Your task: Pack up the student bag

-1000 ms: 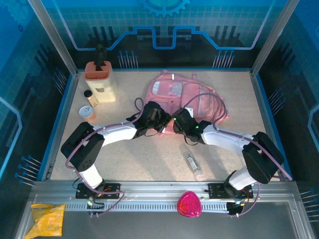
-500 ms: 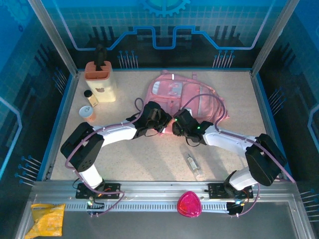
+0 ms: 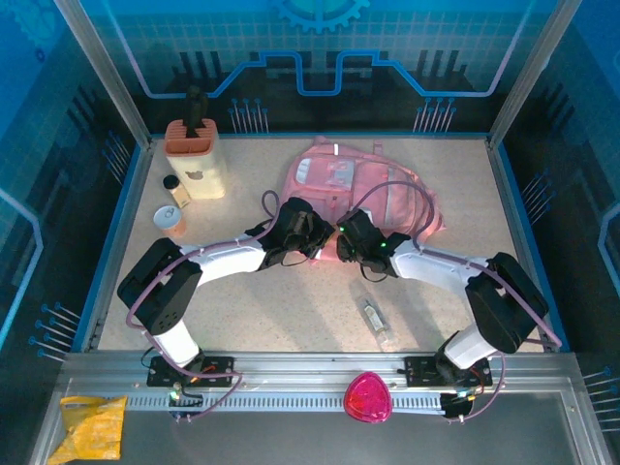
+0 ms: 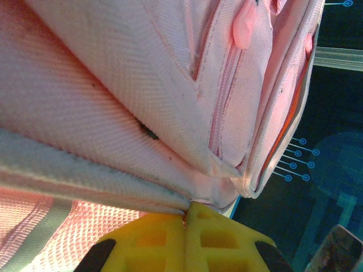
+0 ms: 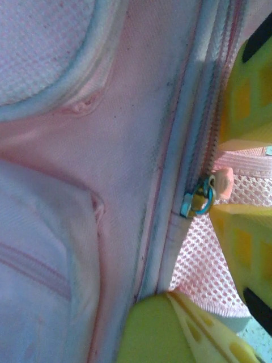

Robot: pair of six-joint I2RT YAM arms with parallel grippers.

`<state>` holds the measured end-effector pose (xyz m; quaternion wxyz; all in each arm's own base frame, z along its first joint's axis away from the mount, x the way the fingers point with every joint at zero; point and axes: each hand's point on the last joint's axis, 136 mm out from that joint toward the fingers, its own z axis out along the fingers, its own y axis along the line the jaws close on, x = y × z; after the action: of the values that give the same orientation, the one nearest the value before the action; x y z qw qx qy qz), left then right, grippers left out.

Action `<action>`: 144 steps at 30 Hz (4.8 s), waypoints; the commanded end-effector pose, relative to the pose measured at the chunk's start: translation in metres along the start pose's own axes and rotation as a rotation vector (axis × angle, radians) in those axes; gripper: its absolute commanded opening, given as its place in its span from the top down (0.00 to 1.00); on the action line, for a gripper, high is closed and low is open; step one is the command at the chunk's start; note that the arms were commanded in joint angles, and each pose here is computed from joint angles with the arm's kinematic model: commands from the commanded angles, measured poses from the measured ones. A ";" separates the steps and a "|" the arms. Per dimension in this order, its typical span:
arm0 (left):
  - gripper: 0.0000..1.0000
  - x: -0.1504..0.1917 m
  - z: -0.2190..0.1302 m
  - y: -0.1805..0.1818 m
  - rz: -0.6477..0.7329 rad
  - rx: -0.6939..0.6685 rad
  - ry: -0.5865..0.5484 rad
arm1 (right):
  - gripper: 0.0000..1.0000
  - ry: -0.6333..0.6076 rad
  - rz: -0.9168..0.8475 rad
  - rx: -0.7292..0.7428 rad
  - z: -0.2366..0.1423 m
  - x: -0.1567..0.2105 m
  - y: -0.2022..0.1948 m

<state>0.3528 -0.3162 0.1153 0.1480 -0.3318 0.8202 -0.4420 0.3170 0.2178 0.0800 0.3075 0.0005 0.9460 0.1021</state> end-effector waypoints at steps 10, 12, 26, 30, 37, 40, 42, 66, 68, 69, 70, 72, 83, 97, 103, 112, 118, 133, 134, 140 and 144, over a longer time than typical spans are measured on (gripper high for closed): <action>1.00 0.011 -0.016 -0.039 0.060 0.096 0.023 | 0.76 -0.068 -0.018 -0.057 0.009 -0.024 0.011; 1.00 0.011 -0.016 -0.039 0.066 0.100 0.021 | 0.77 -0.080 -0.016 -0.057 0.005 -0.025 0.009; 1.00 0.007 -0.011 -0.033 0.073 0.078 0.008 | 0.79 -0.055 -0.053 -0.042 -0.006 -0.024 0.000; 1.00 0.006 -0.010 -0.032 0.073 0.075 0.009 | 0.82 -0.049 -0.082 -0.062 -0.004 -0.026 0.007; 1.00 0.007 -0.010 -0.033 0.075 0.077 0.010 | 0.73 -0.004 -0.043 -0.080 0.012 -0.018 0.004; 1.00 0.006 -0.011 -0.032 0.074 0.072 0.008 | 0.78 -0.002 -0.069 -0.085 0.018 -0.023 0.008; 1.00 0.006 -0.011 -0.032 0.076 0.071 0.010 | 0.80 0.010 -0.080 -0.067 0.018 -0.026 0.006; 0.59 -0.006 0.021 0.009 -0.005 -0.045 -0.016 | 1.00 0.006 -0.062 -0.097 -0.001 -0.023 0.009; 0.59 -0.007 0.025 0.011 -0.017 -0.053 -0.022 | 1.00 0.004 -0.058 -0.101 0.000 -0.024 0.010; 0.58 -0.009 0.027 0.015 -0.028 -0.069 -0.030 | 1.00 0.005 -0.058 -0.105 0.001 -0.023 0.011; 0.58 -0.011 0.029 0.020 -0.047 -0.082 -0.041 | 1.00 0.006 -0.057 -0.107 0.002 -0.023 0.012; 0.62 -0.016 0.035 0.024 -0.069 -0.084 -0.056 | 1.00 0.014 -0.059 -0.116 0.003 -0.021 0.013; 1.00 -0.051 0.020 0.027 0.001 -0.136 -0.163 | 1.00 0.023 -0.091 -0.026 -0.001 -0.014 -0.008; 1.00 -0.102 -0.027 0.027 0.075 -0.141 -0.242 | 1.00 0.021 -0.069 0.091 -0.029 0.005 -0.072; 1.00 -0.119 -0.034 0.024 0.098 -0.137 -0.244 | 1.00 0.013 -0.015 0.120 -0.042 0.006 -0.101; 1.00 -0.128 -0.018 -0.009 0.213 -0.109 -0.194 | 1.00 0.020 -0.036 0.023 -0.043 0.004 -0.080; 1.00 -0.147 -0.009 -0.021 0.273 -0.135 -0.161 | 1.00 0.031 -0.086 -0.038 -0.045 0.015 -0.037; 0.55 -0.110 -0.068 -0.008 0.208 -0.041 -0.160 | 1.00 0.030 -0.106 -0.095 -0.042 0.019 -0.012; 0.54 -0.099 -0.068 -0.005 0.184 -0.021 -0.148 | 1.00 0.032 -0.107 -0.092 -0.041 0.021 -0.013; 0.44 -0.046 -0.054 0.007 0.086 0.019 -0.108 | 1.00 0.035 -0.103 -0.089 -0.041 0.026 -0.017; 0.40 -0.015 -0.029 0.004 0.053 0.023 -0.060 | 1.00 0.030 -0.096 -0.104 -0.041 0.026 -0.015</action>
<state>0.3388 -0.2637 0.1214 0.1864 -0.2912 0.8455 -0.4070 0.2743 0.1997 0.0931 0.2928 -0.0703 0.9445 0.1314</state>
